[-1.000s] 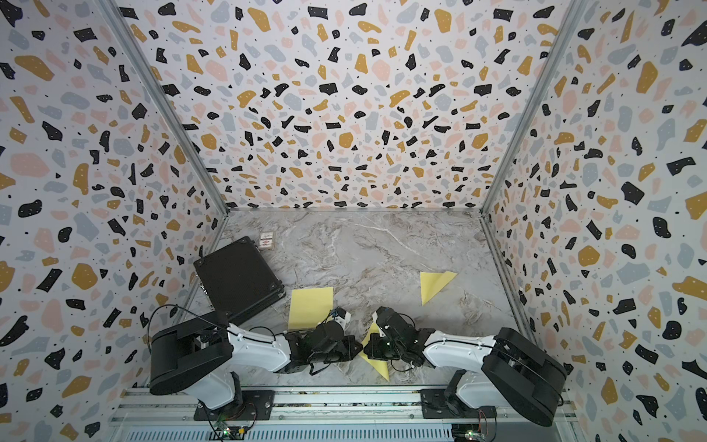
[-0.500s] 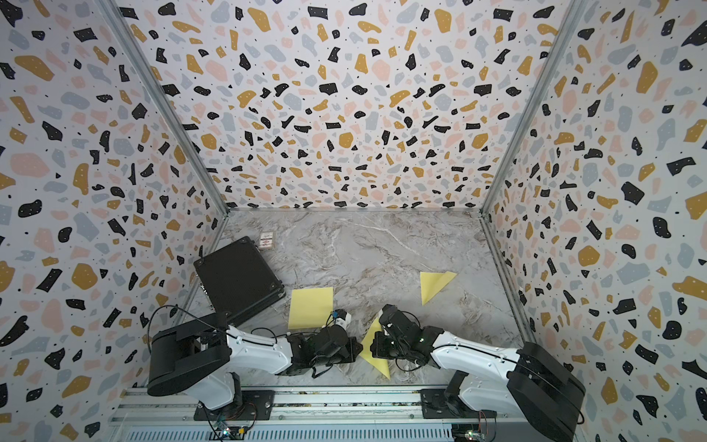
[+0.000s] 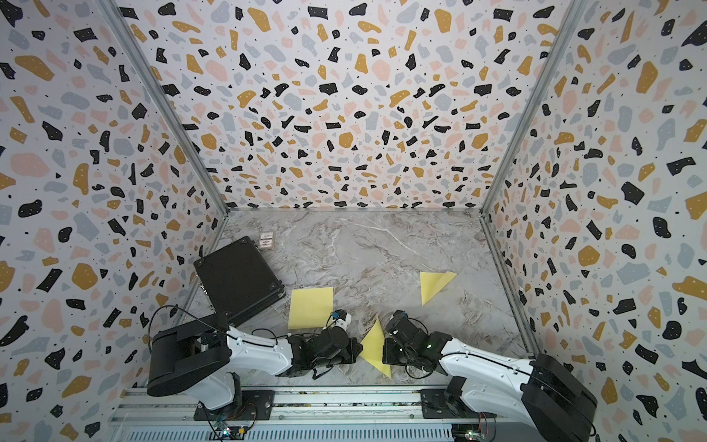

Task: Fold the square paper diagonally
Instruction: Fold the paper at the center of the board.

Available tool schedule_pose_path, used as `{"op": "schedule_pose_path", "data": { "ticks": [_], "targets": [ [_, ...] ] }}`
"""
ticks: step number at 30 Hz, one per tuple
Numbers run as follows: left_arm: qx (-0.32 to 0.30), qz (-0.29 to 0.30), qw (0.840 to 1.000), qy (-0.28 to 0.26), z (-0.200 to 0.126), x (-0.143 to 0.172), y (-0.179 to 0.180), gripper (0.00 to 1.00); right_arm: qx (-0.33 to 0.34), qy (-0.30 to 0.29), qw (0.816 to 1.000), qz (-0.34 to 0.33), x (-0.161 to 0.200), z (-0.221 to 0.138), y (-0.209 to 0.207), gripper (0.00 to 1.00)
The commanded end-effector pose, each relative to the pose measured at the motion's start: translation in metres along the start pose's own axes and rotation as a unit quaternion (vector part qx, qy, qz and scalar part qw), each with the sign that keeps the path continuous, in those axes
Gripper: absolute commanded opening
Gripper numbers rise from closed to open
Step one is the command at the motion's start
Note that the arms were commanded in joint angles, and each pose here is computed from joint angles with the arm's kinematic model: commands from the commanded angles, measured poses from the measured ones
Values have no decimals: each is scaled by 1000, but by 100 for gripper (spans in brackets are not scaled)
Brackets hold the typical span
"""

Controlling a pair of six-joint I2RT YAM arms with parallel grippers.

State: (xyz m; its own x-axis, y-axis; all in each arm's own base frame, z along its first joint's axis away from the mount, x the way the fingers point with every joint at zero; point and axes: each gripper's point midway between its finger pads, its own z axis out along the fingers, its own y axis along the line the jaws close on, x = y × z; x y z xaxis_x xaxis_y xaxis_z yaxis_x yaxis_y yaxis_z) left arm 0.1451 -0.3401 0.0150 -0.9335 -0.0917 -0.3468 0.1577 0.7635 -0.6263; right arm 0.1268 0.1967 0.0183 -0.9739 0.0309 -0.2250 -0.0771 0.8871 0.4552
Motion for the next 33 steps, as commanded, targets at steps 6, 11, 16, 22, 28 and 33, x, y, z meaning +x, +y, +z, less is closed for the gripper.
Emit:
{"op": "schedule_pose_path", "data": {
  "ticks": [6,11,16,22,28,33],
  "targets": [
    [-175,20,982,74,-10,46,104,0,49,8,999,14,15,-14,-30,3],
    [-175,20,982,73,-10,46,104,0,-19,14,998,59,18,-18,-7,26],
    [-174,19,982,71,-9,46,104,0,-91,24,988,124,24,-10,7,34],
    [-176,19,982,70,-10,45,104,0,-122,34,977,174,28,-5,11,37],
    [-177,20,981,70,-10,45,105,0,-152,33,967,200,27,-7,17,36],
    [-177,21,981,70,-9,45,104,0,-211,27,950,227,22,-15,32,36]
  ]
}}
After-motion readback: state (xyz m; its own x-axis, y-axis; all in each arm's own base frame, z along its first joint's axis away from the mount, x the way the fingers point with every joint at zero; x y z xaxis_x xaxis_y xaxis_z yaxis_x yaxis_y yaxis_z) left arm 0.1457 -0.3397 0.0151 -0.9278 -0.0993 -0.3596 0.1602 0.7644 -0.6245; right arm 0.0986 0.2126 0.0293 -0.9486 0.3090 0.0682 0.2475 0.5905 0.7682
